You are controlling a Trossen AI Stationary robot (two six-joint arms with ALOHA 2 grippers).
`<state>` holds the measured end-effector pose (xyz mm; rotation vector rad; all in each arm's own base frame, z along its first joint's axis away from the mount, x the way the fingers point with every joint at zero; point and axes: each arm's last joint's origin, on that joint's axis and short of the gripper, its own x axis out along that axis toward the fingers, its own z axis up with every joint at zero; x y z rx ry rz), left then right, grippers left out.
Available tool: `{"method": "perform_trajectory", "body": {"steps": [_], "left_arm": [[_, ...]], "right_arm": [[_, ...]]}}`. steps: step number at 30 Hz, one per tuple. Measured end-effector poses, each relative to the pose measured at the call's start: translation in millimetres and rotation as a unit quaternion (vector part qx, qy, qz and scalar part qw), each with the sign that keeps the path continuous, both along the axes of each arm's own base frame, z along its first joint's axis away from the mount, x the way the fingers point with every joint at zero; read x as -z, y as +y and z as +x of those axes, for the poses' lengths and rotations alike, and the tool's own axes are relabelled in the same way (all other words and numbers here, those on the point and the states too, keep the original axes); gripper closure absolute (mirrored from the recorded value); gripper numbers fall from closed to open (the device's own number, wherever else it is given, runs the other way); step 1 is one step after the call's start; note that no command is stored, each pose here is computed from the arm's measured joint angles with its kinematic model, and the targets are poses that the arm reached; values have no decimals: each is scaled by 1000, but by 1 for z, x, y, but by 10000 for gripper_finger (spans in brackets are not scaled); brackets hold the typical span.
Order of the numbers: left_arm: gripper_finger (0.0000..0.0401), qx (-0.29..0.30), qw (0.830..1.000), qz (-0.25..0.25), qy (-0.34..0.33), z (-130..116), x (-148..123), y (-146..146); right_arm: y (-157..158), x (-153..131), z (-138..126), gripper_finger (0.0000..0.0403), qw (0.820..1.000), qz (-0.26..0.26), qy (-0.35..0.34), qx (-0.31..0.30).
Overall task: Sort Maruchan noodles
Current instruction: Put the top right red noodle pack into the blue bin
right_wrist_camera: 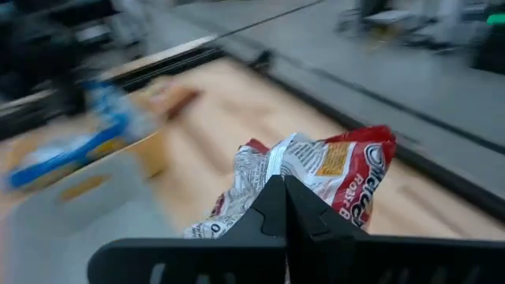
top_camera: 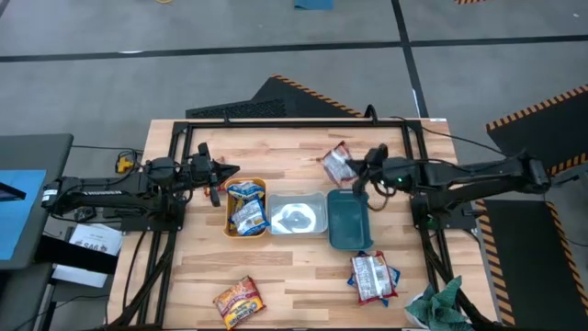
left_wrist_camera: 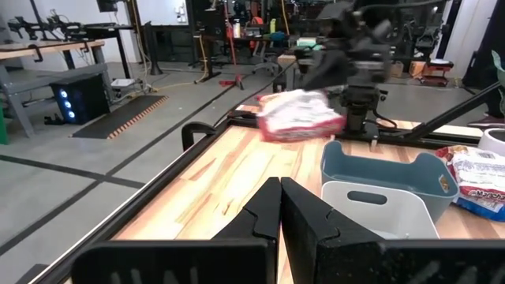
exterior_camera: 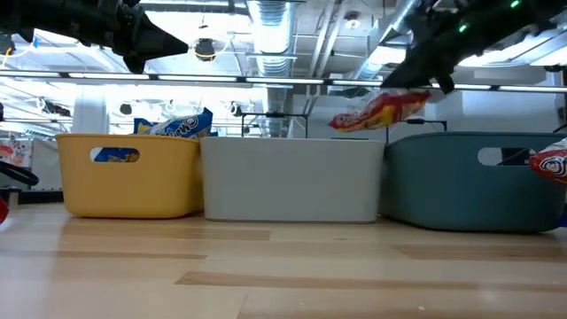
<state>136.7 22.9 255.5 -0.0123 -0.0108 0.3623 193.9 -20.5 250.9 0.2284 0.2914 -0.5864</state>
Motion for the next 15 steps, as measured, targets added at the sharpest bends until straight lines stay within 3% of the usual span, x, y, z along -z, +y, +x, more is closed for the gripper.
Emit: {"method": "perform_trajectory", "body": {"steps": [7,15], "left_arm": [[401,0,1000,0,0,0,0,0],[401,-1,1000,0,0,0,0,0]], "right_arm": [[38,7,-8,396,991,8,53,-122],[64,13,-16,396,976,6,90,-197]]}}
